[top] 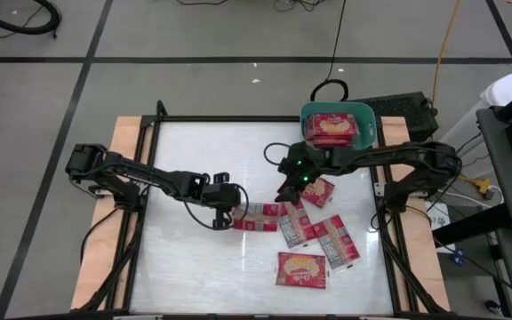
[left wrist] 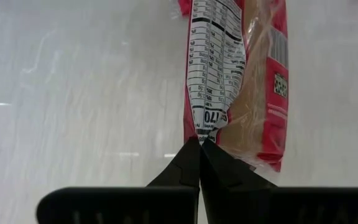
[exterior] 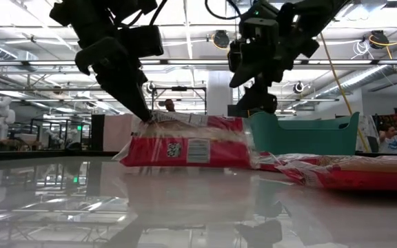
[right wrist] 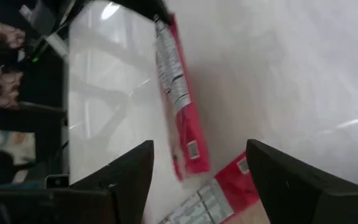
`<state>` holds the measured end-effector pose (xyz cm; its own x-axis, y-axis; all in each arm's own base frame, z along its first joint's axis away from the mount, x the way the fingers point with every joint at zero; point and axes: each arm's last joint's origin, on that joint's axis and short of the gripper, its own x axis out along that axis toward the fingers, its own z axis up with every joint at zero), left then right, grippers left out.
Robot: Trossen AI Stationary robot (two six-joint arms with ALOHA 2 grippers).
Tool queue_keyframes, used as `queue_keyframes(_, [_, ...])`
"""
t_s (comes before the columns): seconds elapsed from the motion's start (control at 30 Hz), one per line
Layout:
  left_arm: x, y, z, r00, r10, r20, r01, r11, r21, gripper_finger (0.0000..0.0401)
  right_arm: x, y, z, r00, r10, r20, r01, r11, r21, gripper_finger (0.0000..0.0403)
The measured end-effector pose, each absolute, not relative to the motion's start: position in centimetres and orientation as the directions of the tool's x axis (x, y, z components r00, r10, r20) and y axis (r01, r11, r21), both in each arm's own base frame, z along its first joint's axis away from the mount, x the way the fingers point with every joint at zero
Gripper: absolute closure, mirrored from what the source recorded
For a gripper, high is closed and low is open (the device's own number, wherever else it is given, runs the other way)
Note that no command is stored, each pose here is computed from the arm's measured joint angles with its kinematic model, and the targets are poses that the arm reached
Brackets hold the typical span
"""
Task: Sort popcorn bags into baskets
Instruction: Put the red popcorn bag into the green bin
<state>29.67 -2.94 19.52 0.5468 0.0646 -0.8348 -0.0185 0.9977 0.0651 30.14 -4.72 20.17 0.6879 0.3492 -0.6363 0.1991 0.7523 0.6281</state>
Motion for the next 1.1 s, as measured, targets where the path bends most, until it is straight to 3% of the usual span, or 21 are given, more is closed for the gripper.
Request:
queue_keyframes(0.37, [30.0,-2.1,19.7,0.572,0.110,-0.813,-0.053,0.994,0.097,0.0401,31.3,-4.9,17.5,0.646,0.387,-0.658,0.174,0.764,0.621,0.0188])
queue_keyframes(0.47, [30.2,-1.9,19.8,0.588,0.114,-0.800,-0.062,0.993,0.096,0.0401,31.9,-4.6,16.7,0.638,0.452,-0.623,0.125,0.738,0.663,0.0204])
queue_keyframes(0.6, [30.4,-1.7,20.0,0.613,0.117,-0.781,-0.071,0.993,0.093,0.0401,32.2,-4.0,16.4,0.632,0.477,-0.610,0.109,0.725,0.680,0.0252])
queue_keyframes(0.73, [30.7,-1.7,20.3,0.645,0.138,-0.751,-0.095,0.990,0.100,0.0399,32.1,-3.9,17.1,0.640,0.489,-0.593,0.093,0.716,0.692,0.0332])
queue_keyframes(0.8, [30.8,-1.5,20.4,0.650,0.140,-0.747,-0.123,0.989,0.079,0.0390,31.8,-4.2,17.7,0.650,0.488,-0.582,0.100,0.704,0.703,0.0374])
queue_keyframes(0.87, [30.7,-1.4,20.7,0.658,0.144,-0.739,-0.159,0.986,0.051,0.0373,31.5,-4.6,18.4,0.663,0.489,-0.566,0.106,0.687,0.719,0.0391])
queue_keyframes(1.1, [28.8,-1.0,24.1,0.708,0.237,-0.665,-0.268,0.962,0.058,0.0292,29.8,-4.8,21.4,0.704,0.450,-0.549,0.161,0.652,0.741,0.0387])
